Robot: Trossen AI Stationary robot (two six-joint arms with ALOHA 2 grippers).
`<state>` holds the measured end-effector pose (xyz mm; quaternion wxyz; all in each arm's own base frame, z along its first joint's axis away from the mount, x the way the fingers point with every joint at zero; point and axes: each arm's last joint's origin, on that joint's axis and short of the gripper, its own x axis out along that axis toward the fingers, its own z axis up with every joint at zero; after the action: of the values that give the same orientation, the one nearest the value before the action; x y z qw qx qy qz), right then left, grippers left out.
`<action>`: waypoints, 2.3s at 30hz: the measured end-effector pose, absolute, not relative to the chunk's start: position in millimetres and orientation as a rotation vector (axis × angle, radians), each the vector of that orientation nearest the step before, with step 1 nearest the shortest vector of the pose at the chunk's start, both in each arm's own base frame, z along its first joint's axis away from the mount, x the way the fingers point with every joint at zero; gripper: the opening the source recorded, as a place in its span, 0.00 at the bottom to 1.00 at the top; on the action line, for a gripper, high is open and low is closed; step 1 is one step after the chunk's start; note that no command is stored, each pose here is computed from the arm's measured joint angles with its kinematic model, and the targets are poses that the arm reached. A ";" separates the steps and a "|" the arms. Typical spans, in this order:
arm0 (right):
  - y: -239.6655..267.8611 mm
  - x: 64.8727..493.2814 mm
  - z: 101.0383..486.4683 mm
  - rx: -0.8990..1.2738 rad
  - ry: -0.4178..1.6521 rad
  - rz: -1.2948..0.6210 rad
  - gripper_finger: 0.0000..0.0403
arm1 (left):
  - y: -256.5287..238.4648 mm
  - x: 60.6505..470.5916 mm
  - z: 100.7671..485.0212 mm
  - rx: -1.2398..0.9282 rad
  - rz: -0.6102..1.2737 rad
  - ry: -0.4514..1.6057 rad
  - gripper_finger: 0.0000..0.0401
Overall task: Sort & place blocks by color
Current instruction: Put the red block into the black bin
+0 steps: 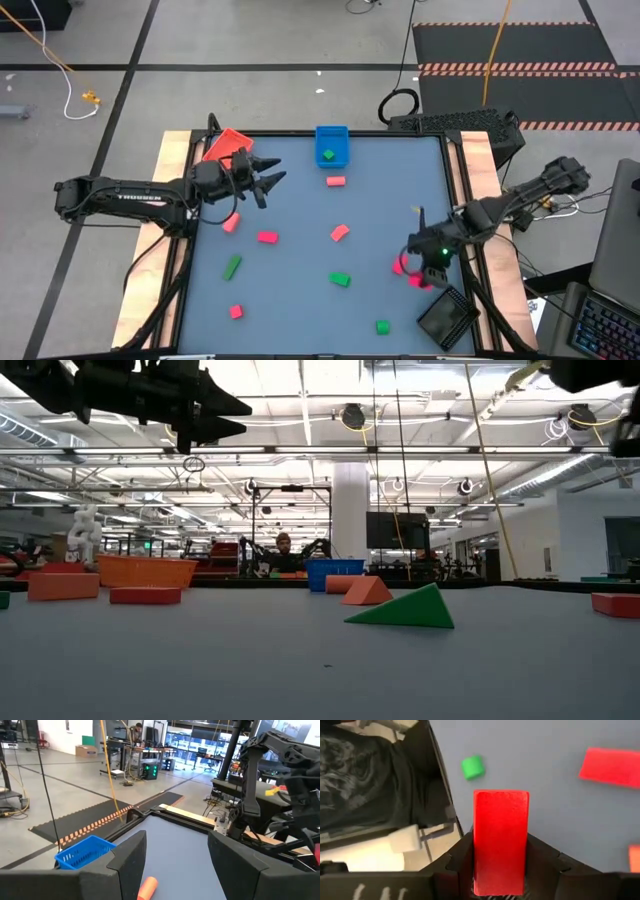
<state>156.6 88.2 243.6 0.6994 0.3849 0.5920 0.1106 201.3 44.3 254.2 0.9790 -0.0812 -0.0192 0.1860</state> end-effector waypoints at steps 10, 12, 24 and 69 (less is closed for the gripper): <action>131.0 134.9 237.7 0.983 1.544 0.160 0.31 | 44.3 201.3 254.2 -0.161 0.375 -0.038 0.53; 138.3 130.9 236.1 1.000 1.580 0.136 0.31 | 44.3 201.3 254.3 -0.160 0.375 -0.039 0.53; 165.0 117.5 216.3 0.973 1.747 -0.046 0.35 | 44.3 201.2 258.6 -0.158 0.371 -0.082 0.53; 100.0 181.0 209.3 0.129 1.169 0.152 0.41 | 42.0 201.8 257.8 -0.079 0.360 -0.058 0.53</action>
<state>181.0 100.0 209.3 0.8293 0.0608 0.5508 0.0715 201.8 42.0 257.8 0.9827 -0.0391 -0.0288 0.1788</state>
